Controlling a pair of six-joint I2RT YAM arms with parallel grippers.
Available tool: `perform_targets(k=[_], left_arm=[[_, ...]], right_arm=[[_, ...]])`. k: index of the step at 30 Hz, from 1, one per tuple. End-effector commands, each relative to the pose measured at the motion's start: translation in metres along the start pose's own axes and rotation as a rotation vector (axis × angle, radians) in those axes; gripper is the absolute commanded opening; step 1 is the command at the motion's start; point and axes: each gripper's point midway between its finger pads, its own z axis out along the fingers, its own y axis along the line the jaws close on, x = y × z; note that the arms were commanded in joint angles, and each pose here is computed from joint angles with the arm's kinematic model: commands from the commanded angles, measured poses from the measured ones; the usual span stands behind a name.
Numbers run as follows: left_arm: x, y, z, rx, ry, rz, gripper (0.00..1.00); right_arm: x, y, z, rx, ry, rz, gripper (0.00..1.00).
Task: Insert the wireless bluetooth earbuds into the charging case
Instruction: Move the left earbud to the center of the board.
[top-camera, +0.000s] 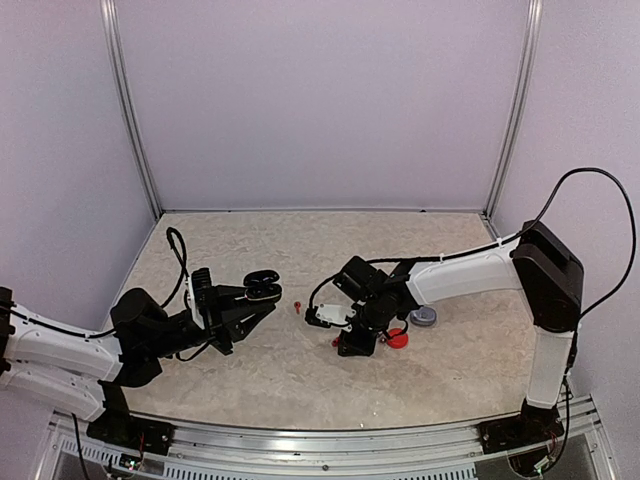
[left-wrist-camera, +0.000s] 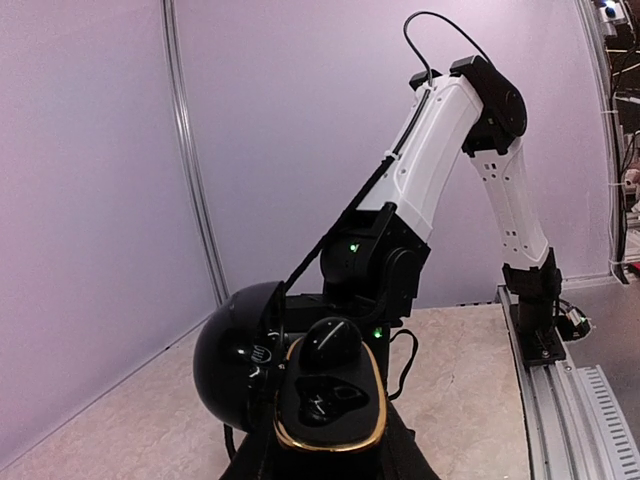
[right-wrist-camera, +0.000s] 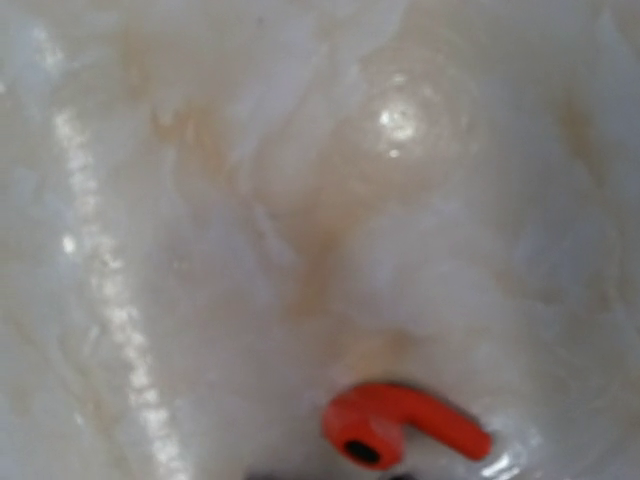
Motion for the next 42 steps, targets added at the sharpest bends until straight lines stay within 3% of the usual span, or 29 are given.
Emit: perform_targets(k=[1,9,16,25,29,42], left_arm=[[-0.005,-0.001,-0.003,0.008,-0.018,0.009,0.00],[-0.007,-0.001,-0.002,0.012,-0.021,0.008,0.00],[-0.008,-0.001,-0.001,0.015,-0.023,0.004,0.00],[-0.008,-0.002,0.000,0.023,-0.028,-0.003,0.00],[-0.007,-0.003,0.000,0.026,-0.029,-0.003,0.00],[-0.004,-0.004,-0.001,0.030,-0.025,0.003,0.00]], right_arm=[[0.025,0.012,0.004,-0.025,0.088,0.011,0.29],[0.034,0.015,-0.005,-0.016,0.141,0.074,0.18],[0.062,0.050,-0.014,-0.080,0.272,0.130,0.15],[0.101,0.082,-0.024,-0.081,0.439,0.168,0.17],[0.101,0.087,-0.024,-0.070,0.480,0.146,0.27],[0.092,0.085,-0.021,-0.013,0.565,0.090,0.25]])
